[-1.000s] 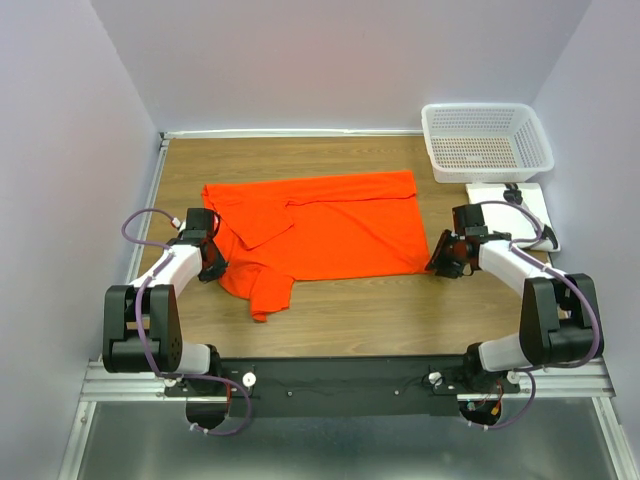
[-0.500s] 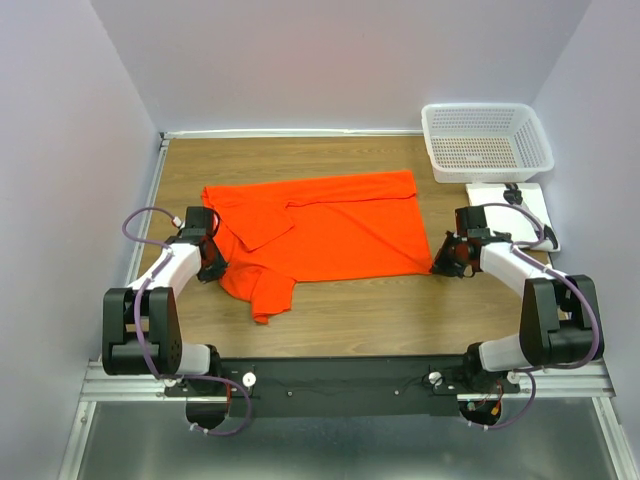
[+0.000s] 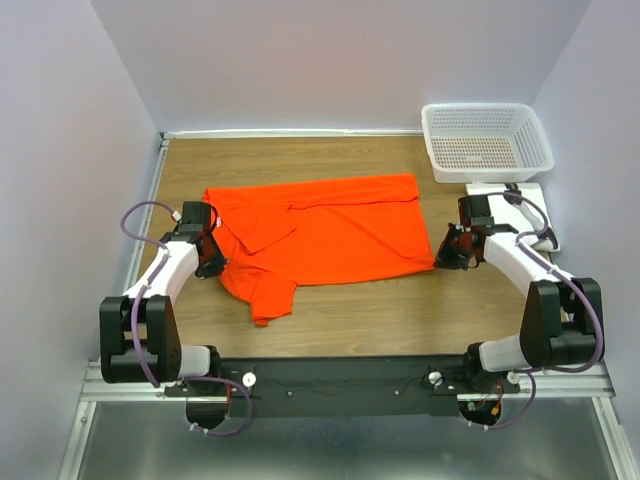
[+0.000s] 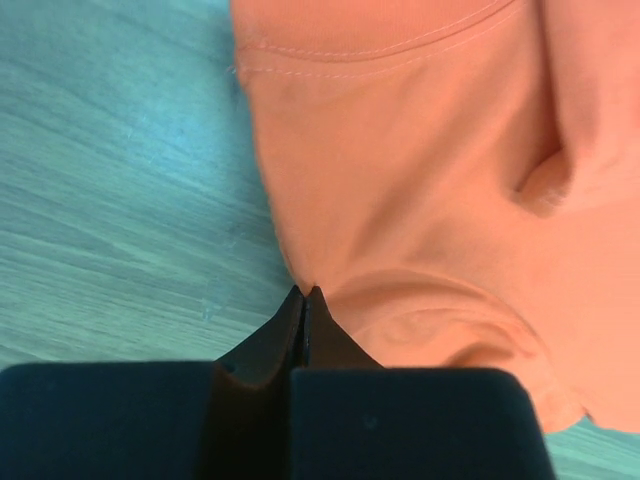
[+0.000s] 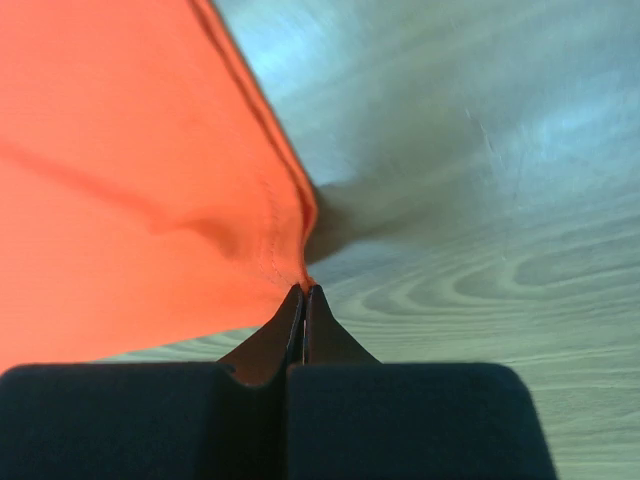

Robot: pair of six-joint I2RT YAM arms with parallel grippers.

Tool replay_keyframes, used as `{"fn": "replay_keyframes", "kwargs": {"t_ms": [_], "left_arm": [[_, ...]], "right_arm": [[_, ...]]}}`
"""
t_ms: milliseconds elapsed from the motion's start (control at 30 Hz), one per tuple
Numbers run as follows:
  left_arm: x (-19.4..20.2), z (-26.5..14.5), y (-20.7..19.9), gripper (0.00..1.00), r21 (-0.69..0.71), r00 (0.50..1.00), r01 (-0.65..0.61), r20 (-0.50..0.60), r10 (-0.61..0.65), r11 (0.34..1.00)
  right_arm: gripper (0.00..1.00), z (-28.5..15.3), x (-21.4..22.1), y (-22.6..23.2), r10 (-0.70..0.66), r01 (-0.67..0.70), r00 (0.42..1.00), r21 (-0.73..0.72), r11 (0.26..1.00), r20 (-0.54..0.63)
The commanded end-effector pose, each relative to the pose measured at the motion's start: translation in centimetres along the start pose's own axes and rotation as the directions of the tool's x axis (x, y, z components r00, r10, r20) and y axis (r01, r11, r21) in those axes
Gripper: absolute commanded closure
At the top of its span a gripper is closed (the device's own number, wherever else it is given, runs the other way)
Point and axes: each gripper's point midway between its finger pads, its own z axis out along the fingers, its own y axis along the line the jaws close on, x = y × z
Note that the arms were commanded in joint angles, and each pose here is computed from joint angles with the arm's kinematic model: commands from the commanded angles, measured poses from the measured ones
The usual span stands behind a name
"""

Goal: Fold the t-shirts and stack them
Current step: Fold the tshirt

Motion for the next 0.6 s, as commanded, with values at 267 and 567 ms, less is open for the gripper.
{"fn": "replay_keyframes", "kwargs": {"t_ms": [267,567], "left_arm": [[-4.2,-1.6,-2.6,1.0,0.091,0.999,-0.02,0.041,0.016,0.996],[-6.4,-1.6,-2.7,1.0,0.097,0.998,-0.019,0.059,0.013,0.995]], "right_arm": [[0.99,-1.5,-4.7,2.6,-0.058,0.058,0.998,-0.029,0.998,0.018],[1.0,-1.5,-7.8,4.1,-0.082,0.083,0.996,-0.031,0.996,0.047]]}}
